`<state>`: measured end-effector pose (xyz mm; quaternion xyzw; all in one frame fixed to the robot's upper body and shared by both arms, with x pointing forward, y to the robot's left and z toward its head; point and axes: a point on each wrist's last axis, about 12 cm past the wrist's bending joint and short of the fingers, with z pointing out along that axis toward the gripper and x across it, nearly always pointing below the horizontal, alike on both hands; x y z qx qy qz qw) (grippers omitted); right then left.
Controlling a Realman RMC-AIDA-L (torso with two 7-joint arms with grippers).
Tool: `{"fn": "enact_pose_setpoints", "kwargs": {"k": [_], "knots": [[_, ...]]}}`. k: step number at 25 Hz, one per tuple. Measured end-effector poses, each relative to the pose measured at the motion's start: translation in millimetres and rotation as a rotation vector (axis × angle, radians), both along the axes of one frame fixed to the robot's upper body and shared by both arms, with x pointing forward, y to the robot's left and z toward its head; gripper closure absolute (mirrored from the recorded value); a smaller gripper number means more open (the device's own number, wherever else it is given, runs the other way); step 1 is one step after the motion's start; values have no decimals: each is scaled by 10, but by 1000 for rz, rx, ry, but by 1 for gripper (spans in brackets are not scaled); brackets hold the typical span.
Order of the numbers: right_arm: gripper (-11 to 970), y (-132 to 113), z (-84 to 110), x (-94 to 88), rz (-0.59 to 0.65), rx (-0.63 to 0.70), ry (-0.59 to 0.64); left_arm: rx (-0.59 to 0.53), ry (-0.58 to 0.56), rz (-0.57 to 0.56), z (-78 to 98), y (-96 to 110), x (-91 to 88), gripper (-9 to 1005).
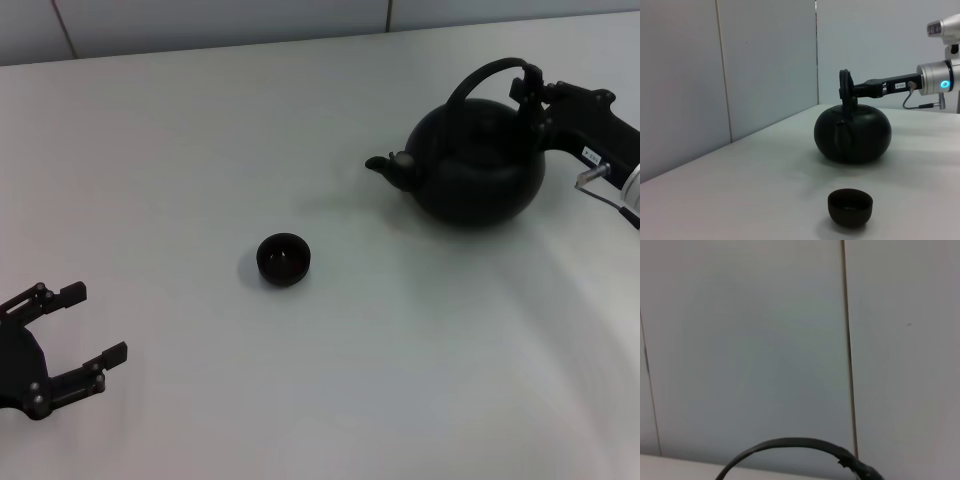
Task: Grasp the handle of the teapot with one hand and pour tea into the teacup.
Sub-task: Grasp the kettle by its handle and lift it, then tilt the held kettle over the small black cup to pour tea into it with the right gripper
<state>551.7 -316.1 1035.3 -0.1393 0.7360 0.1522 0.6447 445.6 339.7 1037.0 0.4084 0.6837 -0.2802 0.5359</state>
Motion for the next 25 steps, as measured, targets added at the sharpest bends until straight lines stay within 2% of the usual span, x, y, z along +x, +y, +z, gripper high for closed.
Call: {"fn": "enact_pose_setpoints", "kwargs": {"k": [5, 10, 11, 13, 16, 21, 25], "knots": [[854, 32, 81, 32, 22, 35, -39, -1, -1, -1, 1, -3, 3, 183], [874, 123, 217, 175, 95, 37, -53, -5, 1, -9, -2, -23, -2, 183], [874, 207, 269, 242, 156, 16, -47, -5, 2, -11, -2, -25, -3, 183], [874, 238, 283, 261, 177, 7, -43, -7, 2, -13, -4, -31, -5, 183], [875, 400, 347, 343, 286, -53, -24, -8, 3, -15, -7, -38, -8, 183], [875, 512, 409, 400, 362, -137, -33, -8, 4, -16, -8, -40, -9, 183], [875, 525, 441, 416, 377, -178, -51, -7, 5, -20, -8, -45, -7, 183]]}}
